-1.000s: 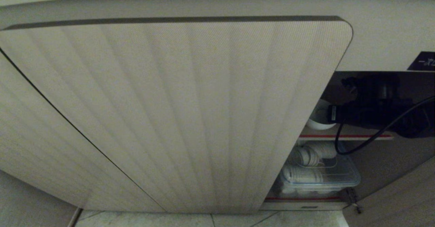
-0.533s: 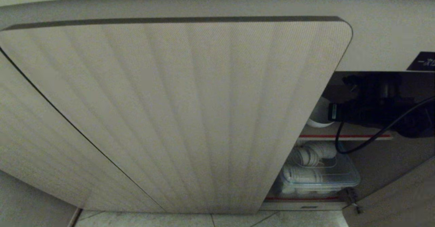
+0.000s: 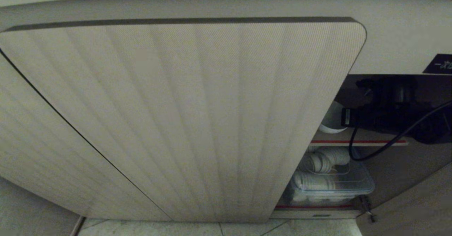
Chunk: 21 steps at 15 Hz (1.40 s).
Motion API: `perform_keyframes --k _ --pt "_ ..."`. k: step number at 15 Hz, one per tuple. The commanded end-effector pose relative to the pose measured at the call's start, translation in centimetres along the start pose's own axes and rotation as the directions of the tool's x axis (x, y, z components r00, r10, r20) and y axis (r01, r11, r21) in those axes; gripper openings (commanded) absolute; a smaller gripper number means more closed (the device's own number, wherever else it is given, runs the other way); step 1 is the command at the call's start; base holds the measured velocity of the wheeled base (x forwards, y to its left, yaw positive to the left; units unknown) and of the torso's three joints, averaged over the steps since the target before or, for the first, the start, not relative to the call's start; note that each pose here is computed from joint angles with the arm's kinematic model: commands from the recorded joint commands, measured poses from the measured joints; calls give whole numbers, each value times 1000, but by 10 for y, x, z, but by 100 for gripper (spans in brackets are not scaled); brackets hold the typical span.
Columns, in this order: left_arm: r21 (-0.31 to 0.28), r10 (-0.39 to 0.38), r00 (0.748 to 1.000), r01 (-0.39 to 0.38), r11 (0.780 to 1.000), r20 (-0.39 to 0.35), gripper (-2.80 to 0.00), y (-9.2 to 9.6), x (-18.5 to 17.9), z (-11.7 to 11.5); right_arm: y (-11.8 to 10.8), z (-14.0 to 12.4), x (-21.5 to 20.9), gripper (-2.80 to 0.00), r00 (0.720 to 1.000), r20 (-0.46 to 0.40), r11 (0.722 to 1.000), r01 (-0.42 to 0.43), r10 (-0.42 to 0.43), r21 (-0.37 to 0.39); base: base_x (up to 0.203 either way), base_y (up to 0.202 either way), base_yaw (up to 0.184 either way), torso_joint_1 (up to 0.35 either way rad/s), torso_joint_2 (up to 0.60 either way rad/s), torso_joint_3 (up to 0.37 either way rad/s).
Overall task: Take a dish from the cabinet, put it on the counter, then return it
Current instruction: Take the bowl from the cabinet
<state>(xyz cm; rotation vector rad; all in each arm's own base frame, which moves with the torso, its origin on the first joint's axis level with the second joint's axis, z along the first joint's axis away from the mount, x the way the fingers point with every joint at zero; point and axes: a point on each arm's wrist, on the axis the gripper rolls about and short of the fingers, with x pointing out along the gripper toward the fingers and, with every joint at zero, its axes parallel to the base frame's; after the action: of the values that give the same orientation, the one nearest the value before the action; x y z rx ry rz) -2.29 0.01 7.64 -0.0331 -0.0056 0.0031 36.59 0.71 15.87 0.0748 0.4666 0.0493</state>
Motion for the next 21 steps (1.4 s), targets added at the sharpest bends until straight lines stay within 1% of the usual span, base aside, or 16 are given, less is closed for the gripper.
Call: perform_keyframes --k 1,4,6,10,11,14,18,21 --pt "-1 1 1000 -1 1000 1 -280 0 0 0 0 1 -4 -280 1000 8 1000 -2 2 0 0 0 0 0 0 0" --pt "-1 1 1000 -1 1000 1 -280 0 0 0 0 -6 -11 -280 1000 1 1000 -1 1 -1 0 0 0 0 0 0" --pt "-1 1 1000 -1 1000 1 -280 0 0 0 0 -10 -14 -280 1000 19 1000 -2 2 -2 0 0 0 0 0 0" --pt "-1 1 1000 -1 1000 1 -280 0 0 0 0 -9 -17 -280 999 48 1000 -4 4 -4 0 0 0 0 0 0" --pt "-1 1 1000 -1 1000 1 -280 0 0 0 1 -7 -20 -280 997 75 1000 -7 7 -5 0 0 0 0 0 0" --pt "-1 1 1000 -1 1000 1 -280 0 0 0 1 -7 -20 -280 996 94 1000 -7 8 -5 0 0 0 0 0 0" --pt "-1 1 1000 -1 1000 1 -280 0 0 0 1 -10 -26 -280 989 144 1000 -13 13 -4 0 0 0 0 0 0" --pt "-1 0 1000 0 1000 1 -280 0 0 0 1 -7 -28 -280 983 182 1000 -15 16 -4 0 0 0 0 0 0"
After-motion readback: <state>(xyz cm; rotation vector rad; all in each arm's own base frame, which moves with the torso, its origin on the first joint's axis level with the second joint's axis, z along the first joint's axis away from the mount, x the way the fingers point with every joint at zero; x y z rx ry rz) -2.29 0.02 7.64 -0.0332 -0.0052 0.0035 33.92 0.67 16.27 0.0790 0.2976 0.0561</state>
